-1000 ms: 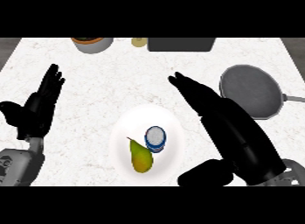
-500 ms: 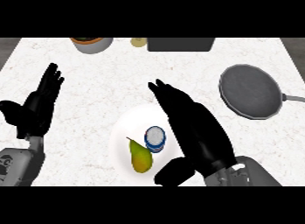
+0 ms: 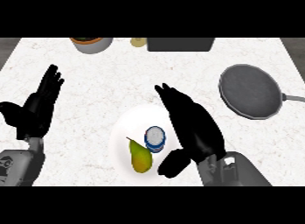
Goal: Pick the can from the plate and place it in the pan
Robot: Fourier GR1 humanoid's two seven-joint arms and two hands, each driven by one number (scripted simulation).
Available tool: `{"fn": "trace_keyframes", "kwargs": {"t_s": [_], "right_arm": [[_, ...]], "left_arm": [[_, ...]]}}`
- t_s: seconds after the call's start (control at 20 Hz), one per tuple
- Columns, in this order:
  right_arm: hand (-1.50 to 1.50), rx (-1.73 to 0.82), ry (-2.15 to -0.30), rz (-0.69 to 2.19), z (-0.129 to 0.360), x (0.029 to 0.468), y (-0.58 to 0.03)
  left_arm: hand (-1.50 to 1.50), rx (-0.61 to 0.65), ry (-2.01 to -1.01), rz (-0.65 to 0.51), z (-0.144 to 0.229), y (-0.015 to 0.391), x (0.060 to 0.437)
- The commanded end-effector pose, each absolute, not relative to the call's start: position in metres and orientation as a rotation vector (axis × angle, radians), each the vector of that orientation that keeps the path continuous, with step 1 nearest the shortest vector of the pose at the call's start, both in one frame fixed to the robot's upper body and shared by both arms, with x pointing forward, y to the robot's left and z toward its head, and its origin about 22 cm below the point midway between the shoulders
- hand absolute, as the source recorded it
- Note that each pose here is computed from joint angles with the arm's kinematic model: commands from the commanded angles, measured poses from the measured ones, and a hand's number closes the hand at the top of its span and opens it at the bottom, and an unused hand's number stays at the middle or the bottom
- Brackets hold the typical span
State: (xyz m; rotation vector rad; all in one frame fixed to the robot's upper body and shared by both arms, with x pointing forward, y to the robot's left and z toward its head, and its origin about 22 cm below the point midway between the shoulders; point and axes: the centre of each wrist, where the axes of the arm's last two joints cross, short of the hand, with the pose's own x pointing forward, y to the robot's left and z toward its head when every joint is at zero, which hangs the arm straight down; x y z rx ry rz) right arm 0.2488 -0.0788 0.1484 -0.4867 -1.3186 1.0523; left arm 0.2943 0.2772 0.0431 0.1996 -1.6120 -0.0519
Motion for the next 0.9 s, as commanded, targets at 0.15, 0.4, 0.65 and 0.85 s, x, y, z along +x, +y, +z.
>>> {"fn": "trace_keyframes", "kwargs": {"t_s": [0.15, 0.4, 0.65, 0.85], "right_arm": [[-1.50, -0.416, -1.258, 1.123, 0.114, 0.263, -0.083], [-1.50, -0.413, -1.229, 1.179, 0.103, 0.273, -0.078], [-1.50, -0.431, -1.198, 1.215, 0.109, 0.262, -0.065], [-1.50, -0.532, -1.125, 1.296, 0.098, 0.270, -0.047]], "left_arm": [[0.00, 0.209, -1.618, -0.062, 0.043, 0.291, 0.282], [0.00, 0.195, -1.602, -0.046, 0.043, 0.267, 0.292], [0.00, 0.206, -1.618, -0.048, 0.047, 0.286, 0.286], [0.00, 0.208, -1.623, -0.039, 0.056, 0.264, 0.295]]}}
